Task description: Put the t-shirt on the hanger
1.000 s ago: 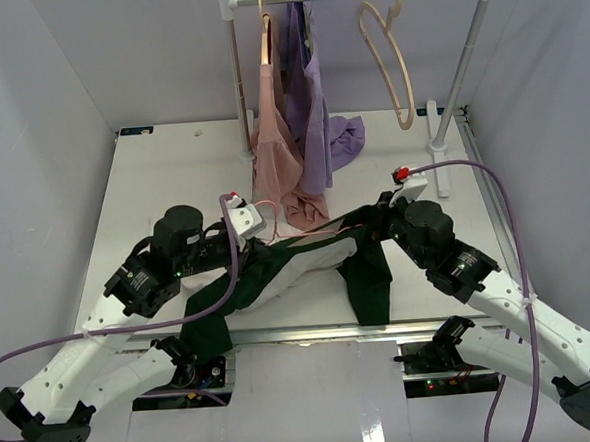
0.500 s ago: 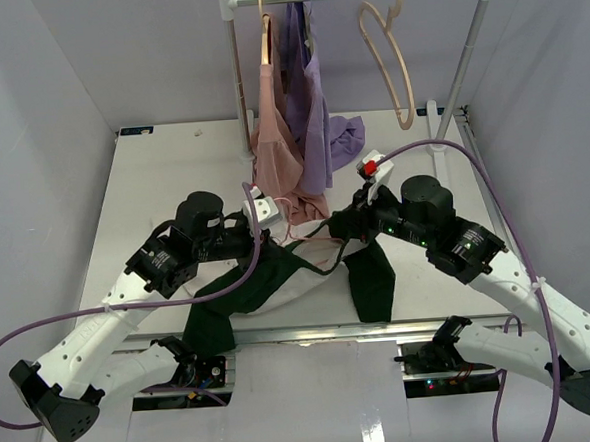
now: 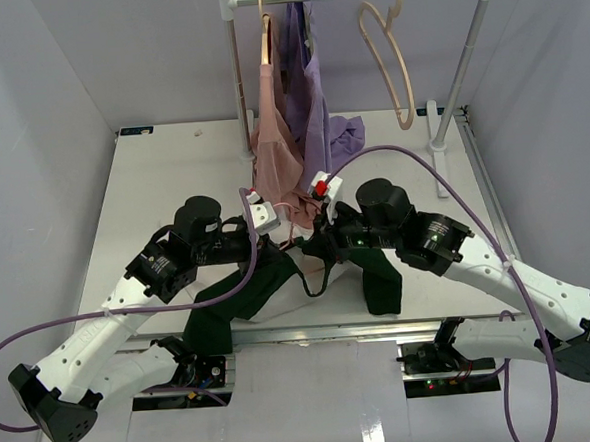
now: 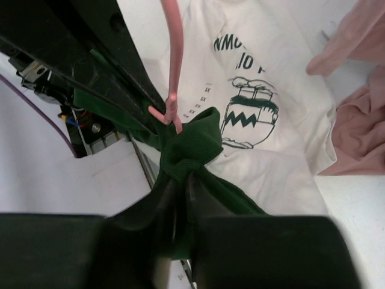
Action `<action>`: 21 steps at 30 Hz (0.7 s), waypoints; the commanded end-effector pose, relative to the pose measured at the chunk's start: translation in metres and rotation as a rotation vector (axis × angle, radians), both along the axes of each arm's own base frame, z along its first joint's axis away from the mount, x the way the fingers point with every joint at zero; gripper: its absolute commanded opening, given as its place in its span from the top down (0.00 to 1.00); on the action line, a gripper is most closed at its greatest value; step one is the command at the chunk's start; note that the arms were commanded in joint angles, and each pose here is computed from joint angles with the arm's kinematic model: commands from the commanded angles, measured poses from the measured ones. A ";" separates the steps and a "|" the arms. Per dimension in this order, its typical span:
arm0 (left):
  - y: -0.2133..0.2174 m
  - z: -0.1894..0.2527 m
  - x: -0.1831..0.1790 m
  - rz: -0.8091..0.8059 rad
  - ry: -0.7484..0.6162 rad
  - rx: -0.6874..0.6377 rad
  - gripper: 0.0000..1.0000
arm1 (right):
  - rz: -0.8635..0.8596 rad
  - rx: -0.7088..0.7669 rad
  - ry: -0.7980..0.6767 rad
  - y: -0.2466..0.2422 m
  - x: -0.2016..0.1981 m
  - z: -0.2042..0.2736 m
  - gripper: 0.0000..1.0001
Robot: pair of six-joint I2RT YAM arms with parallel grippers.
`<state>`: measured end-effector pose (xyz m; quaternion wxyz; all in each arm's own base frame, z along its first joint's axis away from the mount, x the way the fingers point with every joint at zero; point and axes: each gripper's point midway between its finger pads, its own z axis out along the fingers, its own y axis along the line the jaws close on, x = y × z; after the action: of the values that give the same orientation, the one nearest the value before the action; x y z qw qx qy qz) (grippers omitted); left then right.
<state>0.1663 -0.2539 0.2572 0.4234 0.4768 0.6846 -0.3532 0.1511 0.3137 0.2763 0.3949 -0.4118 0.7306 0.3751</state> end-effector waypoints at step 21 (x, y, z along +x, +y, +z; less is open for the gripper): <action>-0.008 0.032 -0.023 -0.115 -0.041 -0.133 1.00 | -0.031 0.119 -0.241 -0.036 -0.005 0.095 0.32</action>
<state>0.1532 -0.2588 0.2617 0.4157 0.4838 0.6661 -0.3866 0.1529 0.2805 0.3488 0.4943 -0.4096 0.6826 0.3494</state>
